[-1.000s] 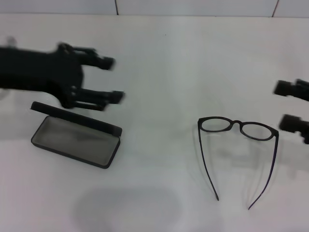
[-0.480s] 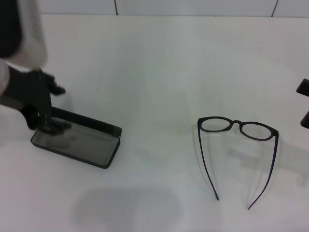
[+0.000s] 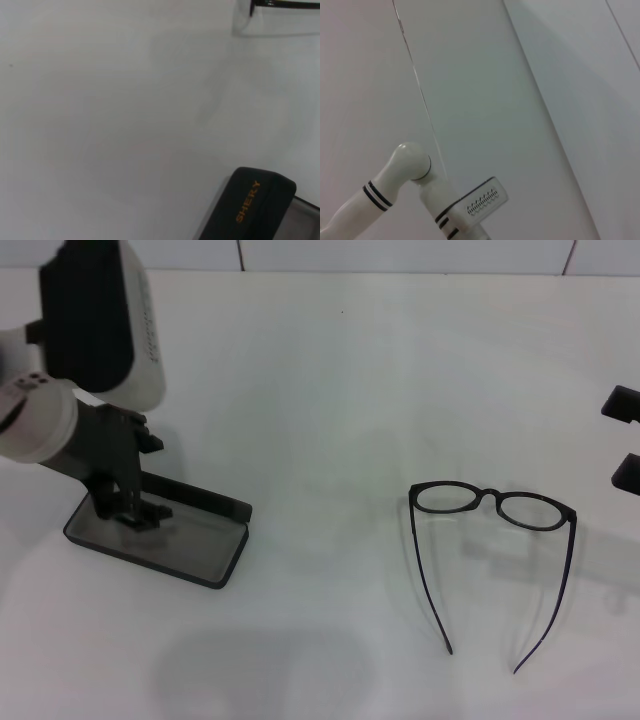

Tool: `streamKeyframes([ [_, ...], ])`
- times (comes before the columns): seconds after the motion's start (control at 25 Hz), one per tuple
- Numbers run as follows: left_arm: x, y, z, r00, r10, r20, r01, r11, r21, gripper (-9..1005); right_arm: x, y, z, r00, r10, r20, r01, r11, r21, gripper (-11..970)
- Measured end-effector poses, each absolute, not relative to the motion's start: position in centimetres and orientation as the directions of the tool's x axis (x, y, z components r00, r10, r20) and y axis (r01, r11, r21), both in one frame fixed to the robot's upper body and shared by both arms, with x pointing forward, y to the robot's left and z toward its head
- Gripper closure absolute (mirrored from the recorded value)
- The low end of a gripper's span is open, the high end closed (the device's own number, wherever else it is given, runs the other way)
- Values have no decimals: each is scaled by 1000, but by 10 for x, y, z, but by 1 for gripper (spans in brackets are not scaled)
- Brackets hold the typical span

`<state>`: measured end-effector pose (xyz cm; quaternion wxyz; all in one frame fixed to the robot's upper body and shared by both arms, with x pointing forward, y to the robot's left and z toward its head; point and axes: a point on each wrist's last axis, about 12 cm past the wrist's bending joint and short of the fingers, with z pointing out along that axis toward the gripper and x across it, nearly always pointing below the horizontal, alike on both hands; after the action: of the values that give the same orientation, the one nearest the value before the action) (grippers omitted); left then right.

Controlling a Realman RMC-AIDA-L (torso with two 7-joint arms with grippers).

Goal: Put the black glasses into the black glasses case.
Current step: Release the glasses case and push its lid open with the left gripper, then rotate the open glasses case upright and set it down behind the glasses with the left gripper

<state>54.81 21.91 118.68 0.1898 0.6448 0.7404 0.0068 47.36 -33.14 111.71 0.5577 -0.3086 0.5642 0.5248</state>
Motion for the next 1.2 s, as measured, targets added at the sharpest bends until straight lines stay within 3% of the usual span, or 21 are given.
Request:
streamKeyframes([
  [0.72, 568, 201, 1178, -143, 972, -185, 958, 183, 220, 384, 468, -337, 1112, -192, 243, -951, -921, 290, 260, 101],
  [0.92, 569, 189, 1183, -171, 965, -197, 948, 216, 234, 594, 466, -338, 1110, -192, 243, -951, -919, 297, 261, 101],
  [1.16, 568, 169, 1198, -125, 951, -285, 933, 210, 294, 793, 463, -339, 1109, -191, 245, -950, -916, 303, 262, 101],
  [1.2, 568, 165, 1200, -108, 949, -296, 930, 202, 309, 789, 462, -340, 1108, -191, 246, -950, -916, 304, 263, 101],
])
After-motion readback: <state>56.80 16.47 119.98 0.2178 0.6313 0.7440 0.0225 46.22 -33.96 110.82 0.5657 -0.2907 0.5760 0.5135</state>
